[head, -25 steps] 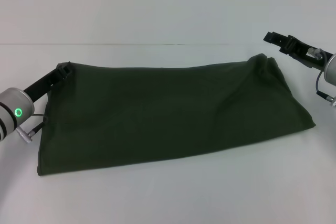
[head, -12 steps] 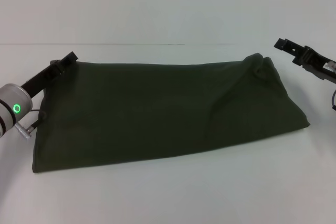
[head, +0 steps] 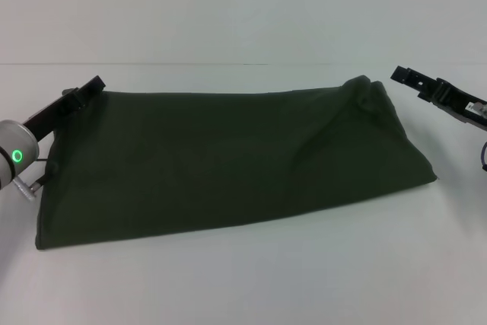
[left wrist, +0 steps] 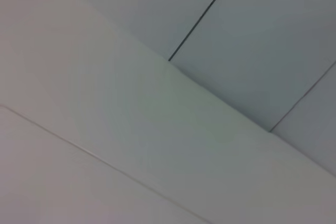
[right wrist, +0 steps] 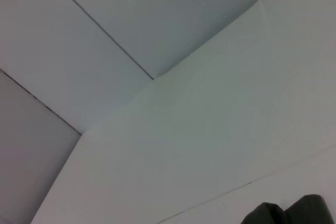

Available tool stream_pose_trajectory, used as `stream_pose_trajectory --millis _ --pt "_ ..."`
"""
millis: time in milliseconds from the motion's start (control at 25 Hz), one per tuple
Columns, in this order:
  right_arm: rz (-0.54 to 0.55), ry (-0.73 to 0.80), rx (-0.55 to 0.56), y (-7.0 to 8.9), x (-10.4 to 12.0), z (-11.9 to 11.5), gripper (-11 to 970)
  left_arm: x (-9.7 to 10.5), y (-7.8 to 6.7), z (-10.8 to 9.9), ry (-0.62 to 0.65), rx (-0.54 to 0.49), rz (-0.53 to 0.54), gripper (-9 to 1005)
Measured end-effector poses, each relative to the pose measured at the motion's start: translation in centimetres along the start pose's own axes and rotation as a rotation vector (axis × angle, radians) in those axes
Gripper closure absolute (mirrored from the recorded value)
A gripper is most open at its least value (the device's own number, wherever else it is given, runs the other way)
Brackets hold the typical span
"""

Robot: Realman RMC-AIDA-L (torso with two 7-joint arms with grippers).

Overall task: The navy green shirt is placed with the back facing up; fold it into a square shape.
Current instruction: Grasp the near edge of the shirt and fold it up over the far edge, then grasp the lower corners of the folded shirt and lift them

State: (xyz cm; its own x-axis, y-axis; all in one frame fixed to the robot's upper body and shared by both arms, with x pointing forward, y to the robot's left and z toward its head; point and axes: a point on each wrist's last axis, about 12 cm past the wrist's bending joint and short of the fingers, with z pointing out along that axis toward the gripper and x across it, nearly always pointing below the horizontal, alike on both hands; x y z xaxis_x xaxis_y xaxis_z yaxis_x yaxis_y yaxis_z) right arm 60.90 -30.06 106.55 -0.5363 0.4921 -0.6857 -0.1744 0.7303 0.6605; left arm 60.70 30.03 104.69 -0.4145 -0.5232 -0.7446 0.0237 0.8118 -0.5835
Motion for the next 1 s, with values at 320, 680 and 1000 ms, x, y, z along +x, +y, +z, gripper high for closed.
stream_pose_trajectory --millis 320,680,1000 --pt "-0.01 0.011 -0.014 0.0 0.4 -0.2 29 -0.3 0.2 -0.5 0.105 0.059 -0.003 318" --pt "-0.008 0.017 -0.013 -0.2 0.7 -0.4 29 -0.9 2.0 -2.0 0.093 0.018 0.048 316" --pt "-0.019 0.023 -0.03 -0.1 0.9 -0.6 30 -1.7 3.6 -3.9 0.09 0.034 0.006 311"
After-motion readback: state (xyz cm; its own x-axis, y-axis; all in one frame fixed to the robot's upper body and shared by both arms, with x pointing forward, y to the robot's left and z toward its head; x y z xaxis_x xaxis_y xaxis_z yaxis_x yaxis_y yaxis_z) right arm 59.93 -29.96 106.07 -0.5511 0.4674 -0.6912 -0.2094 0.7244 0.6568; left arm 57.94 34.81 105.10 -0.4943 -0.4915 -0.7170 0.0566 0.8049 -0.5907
